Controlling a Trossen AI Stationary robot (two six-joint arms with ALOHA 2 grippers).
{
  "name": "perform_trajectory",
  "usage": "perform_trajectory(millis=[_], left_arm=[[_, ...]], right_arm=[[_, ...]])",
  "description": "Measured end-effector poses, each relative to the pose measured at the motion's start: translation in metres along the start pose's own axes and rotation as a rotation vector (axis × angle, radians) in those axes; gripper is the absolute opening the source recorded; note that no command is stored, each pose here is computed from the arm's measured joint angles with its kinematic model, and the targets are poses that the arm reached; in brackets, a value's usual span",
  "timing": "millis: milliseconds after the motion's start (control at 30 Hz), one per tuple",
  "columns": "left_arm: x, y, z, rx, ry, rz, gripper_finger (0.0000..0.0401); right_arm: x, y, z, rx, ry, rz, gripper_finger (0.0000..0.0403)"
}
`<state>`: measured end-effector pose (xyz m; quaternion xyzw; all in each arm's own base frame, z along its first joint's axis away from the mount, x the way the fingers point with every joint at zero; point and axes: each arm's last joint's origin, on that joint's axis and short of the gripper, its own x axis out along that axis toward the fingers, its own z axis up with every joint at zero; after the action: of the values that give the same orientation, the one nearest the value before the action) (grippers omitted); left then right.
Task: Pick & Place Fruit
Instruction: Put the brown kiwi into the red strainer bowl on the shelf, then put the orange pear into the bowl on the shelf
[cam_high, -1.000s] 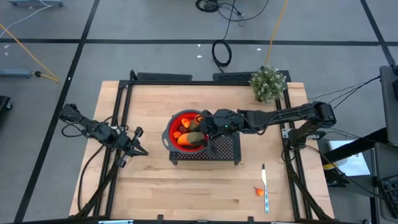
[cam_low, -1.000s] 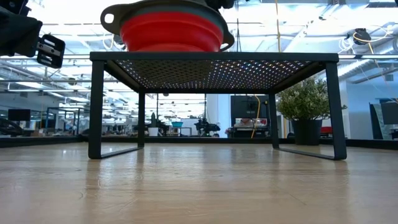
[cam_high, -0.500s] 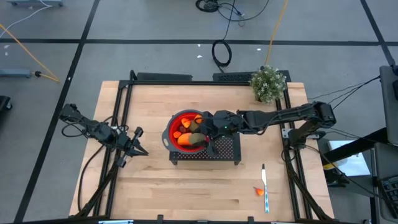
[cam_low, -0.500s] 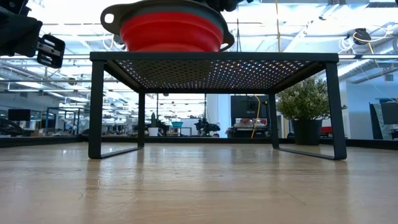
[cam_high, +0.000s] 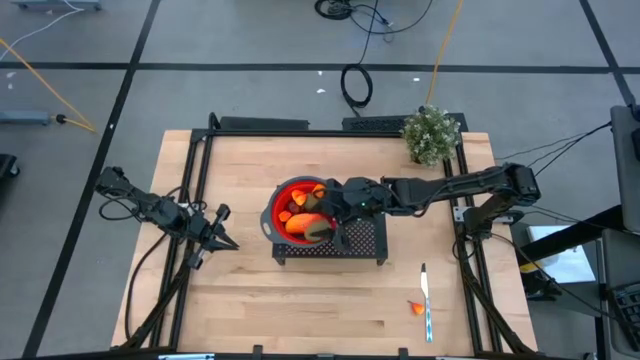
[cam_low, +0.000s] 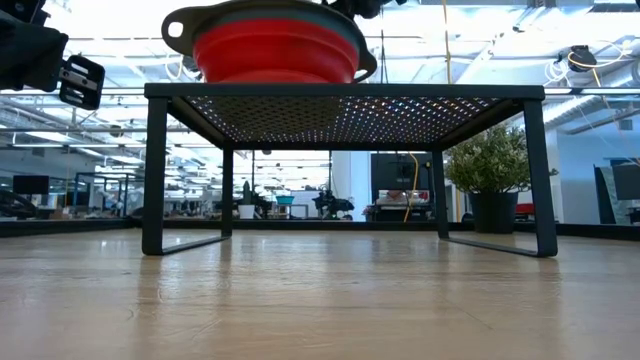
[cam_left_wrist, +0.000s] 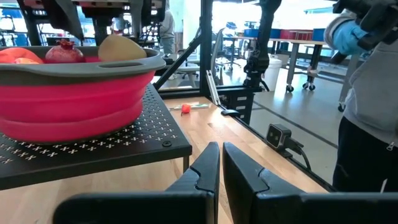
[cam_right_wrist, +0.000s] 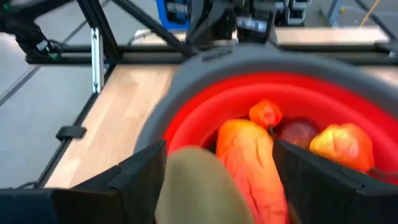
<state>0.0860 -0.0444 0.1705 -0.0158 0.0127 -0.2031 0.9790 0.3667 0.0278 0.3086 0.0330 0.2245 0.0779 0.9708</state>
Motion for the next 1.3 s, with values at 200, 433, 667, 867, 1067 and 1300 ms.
perform_trajectory(millis=[200,433,667,867,1067,1300], left_arm=[[0.000,0.000,0.000,-0.002,0.000,0.000,0.0019],[0.000,0.000,0.000,-0.015,0.000,-0.001,0.0019],[0.000,0.000,0.000,-0.017,0.000,-0.001,0.0019],[0.000,0.000,0.000,-0.014,0.000,-0.001,0.0019],[0.000,-0.001,0.000,-0.004,0.001,-0.019,0.0019],[0.000,-0.001,0.000,0.009,0.003,-0.036,0.0019]], right_arm=[[-0.014,0.002,0.014,0.021,-0.090,0.007,0.0306],[-0.042,0.009,0.021,0.147,-0.082,0.021,0.0302],[-0.061,0.029,0.015,0.222,0.045,0.179,0.0303],[-0.078,0.052,0.006,0.302,0.161,0.214,0.0293],[-0.098,0.077,-0.007,0.415,0.322,0.238,0.0278],[-0.117,0.108,-0.031,0.552,0.582,0.203,0.0265]])
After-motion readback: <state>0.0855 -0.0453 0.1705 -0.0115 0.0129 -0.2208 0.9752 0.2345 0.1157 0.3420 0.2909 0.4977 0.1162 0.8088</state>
